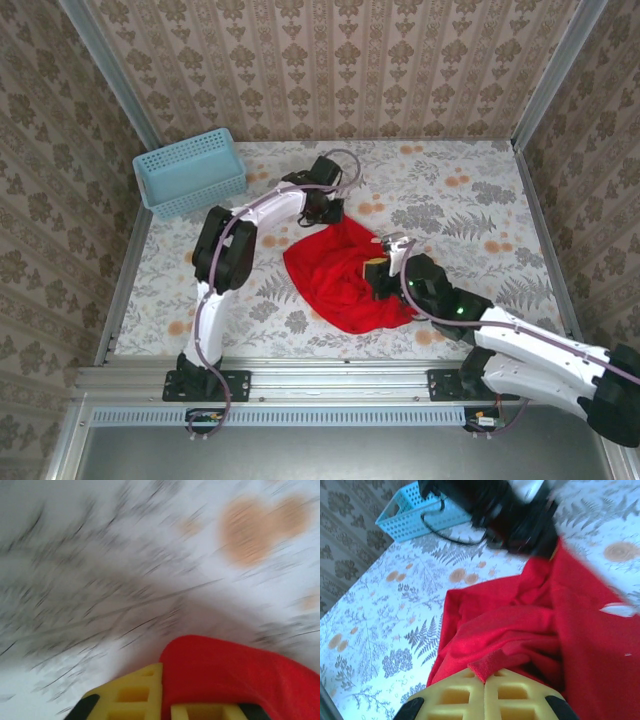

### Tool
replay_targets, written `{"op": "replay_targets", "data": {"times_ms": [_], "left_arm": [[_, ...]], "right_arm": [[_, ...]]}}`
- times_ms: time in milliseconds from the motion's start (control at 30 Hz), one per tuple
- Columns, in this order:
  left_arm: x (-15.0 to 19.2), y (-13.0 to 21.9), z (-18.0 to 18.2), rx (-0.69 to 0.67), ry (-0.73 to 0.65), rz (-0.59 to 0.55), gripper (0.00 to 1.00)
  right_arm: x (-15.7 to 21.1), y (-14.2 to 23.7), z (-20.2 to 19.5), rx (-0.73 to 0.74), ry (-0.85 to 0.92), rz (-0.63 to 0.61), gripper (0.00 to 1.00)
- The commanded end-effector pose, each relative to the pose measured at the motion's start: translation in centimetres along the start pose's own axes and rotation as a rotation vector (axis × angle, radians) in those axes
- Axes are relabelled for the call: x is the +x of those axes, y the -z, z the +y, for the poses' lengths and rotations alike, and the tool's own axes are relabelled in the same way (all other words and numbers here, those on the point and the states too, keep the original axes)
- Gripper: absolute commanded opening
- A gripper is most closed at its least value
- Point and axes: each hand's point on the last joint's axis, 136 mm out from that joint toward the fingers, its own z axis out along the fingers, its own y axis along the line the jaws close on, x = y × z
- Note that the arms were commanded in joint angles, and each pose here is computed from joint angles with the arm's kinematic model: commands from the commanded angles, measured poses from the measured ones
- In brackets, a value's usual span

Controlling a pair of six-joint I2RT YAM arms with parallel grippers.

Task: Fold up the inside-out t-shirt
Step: Turn the T-shirt inside out at the center of the table.

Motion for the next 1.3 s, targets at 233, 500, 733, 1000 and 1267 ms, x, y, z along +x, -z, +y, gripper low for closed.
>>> {"op": "replay_targets", "data": {"times_ms": [233, 500, 733, 1000, 1267], "left_arm": [[6.7, 11.2, 0.7, -0.115, -0.069, -0.073, 0.68], [14.2, 12.2, -8.9, 0.182, -0.351, -0.164, 0.79], [14.5, 8.7, -10.0, 0.143, -0.345, -0.119, 0.71], [10.5, 8.7, -5.4, -0.012, -0.237, -0.146, 0.09], [4.1, 18.7, -2.3, 0.141, -0.108, -0.353, 0.00]], "right_arm": [[3.8, 1.8, -5.1, 0.167, -0.098, 0.042, 0.00], [3.9, 2.2, -4.9, 0.153, -0.122, 0.044, 0.00], [3.5, 2.6, -4.5, 0.140, -0.115, 0.052, 0.00], [2.4, 4.1, -5.9, 0.232, -0.063, 0.036, 0.00], [-0.9, 6.4, -6.5, 0.317, 0.041, -0.007, 0.00]]}}
